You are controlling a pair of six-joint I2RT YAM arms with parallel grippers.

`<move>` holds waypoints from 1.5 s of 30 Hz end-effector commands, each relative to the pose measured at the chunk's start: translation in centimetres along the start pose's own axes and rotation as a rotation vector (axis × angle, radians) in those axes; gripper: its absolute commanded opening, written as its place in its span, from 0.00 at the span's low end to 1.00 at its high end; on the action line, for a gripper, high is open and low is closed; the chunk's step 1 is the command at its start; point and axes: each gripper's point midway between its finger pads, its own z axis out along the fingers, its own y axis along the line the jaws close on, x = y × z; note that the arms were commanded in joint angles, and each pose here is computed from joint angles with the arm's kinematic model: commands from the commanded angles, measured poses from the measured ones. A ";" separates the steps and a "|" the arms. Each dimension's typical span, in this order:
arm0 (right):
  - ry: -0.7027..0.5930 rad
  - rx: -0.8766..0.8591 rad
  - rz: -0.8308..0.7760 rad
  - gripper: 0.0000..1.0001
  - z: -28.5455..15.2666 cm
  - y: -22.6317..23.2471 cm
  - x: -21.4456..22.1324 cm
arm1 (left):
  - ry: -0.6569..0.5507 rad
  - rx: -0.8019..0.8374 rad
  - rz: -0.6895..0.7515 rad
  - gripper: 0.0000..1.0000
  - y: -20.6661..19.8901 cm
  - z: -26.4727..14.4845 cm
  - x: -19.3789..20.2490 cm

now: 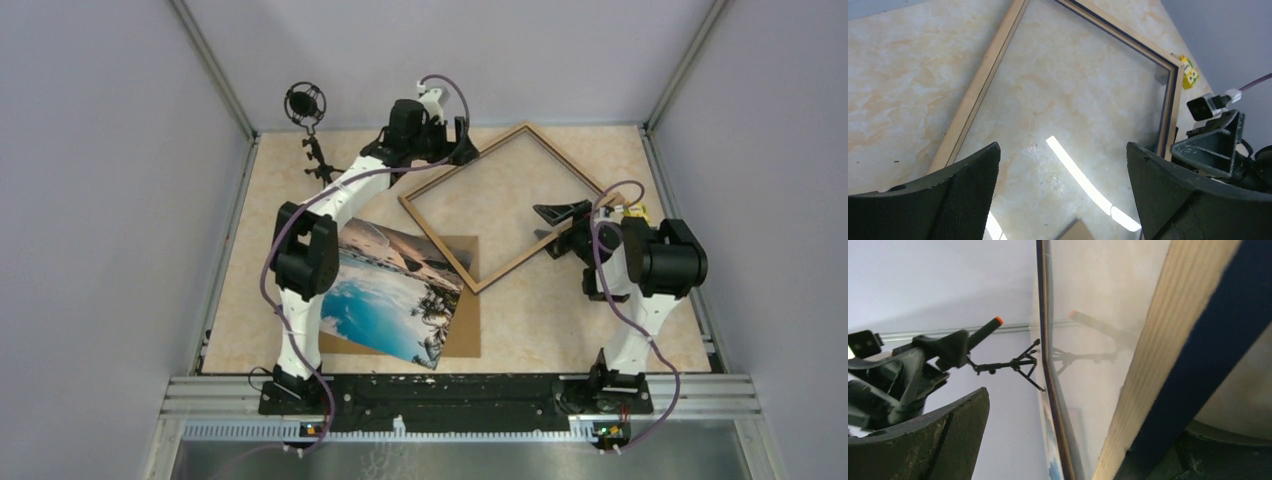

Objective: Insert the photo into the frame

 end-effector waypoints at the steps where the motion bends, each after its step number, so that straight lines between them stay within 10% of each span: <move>1: -0.001 0.065 -0.103 0.99 0.0 0.0 -0.5 | -0.023 -0.130 -0.125 0.98 0.2 -3.6 0.7; 15: -0.023 0.192 -0.227 0.99 -0.6 -0.6 -0.3 | 0.012 -0.075 -0.720 0.90 -6.5 -14.7 20.5; 26: -0.006 0.130 -0.195 0.99 -0.5 -0.3 0.4 | -0.216 0.062 -0.767 0.65 -7.7 -13.2 20.5; 45: 0.008 0.097 -0.184 0.99 -0.4 0.2 0.7 | -0.241 0.072 -0.893 0.43 -7.0 -8.9 23.0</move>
